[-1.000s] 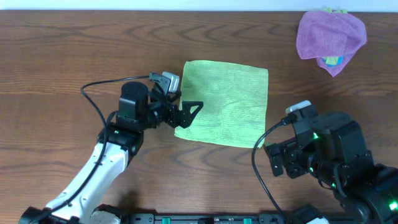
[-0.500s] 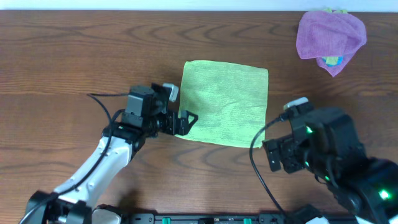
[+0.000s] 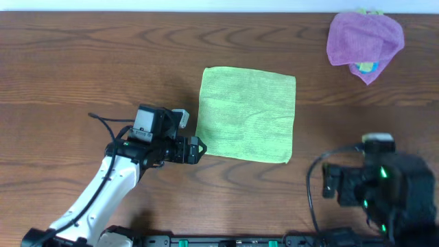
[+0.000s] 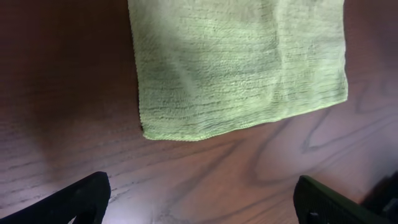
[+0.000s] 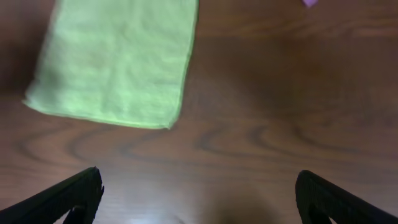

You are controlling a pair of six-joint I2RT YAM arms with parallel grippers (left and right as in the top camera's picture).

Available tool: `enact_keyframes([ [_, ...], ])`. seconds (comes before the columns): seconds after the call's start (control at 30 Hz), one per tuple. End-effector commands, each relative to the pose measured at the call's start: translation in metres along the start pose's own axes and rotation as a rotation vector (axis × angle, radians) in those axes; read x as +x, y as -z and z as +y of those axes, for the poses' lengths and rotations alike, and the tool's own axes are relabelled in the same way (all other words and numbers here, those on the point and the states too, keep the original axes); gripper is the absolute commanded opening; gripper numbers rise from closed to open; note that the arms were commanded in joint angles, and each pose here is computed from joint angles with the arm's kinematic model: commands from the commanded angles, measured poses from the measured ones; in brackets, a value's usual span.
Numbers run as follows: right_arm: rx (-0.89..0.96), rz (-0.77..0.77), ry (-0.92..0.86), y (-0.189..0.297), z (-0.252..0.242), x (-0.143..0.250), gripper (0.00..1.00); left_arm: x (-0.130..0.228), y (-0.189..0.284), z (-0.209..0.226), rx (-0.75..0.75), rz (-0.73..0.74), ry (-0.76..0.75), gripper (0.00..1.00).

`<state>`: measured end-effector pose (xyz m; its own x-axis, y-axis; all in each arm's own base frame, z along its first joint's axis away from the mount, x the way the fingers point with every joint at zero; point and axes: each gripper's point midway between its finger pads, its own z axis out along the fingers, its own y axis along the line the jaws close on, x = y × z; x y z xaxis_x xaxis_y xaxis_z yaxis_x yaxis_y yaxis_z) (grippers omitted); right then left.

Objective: Fold the cloth
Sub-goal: 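Move both grippers to the towel's near left and right corners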

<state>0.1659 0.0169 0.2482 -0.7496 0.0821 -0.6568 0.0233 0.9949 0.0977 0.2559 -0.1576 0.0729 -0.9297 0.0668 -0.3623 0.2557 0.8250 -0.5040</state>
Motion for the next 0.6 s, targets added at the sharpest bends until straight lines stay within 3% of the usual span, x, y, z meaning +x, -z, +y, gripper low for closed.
enact_keyframes([
  [0.0, -0.129, 0.076, -0.129, -0.025, 0.017, 0.026, 0.99, -0.001, 0.001, 0.002, -0.009, 0.002, -0.015, 0.95],
  [0.2, -0.327, 0.158, -0.232, -0.066, 0.045, 0.050, 0.94, -0.001, 0.000, 0.016, -0.024, -0.010, 0.021, 0.95],
  [0.57, -0.448, 0.246, -0.368, -0.117, 0.051, 0.088, 0.92, -0.001, -0.025, 0.015, 0.154, 0.038, 0.103, 0.96],
])
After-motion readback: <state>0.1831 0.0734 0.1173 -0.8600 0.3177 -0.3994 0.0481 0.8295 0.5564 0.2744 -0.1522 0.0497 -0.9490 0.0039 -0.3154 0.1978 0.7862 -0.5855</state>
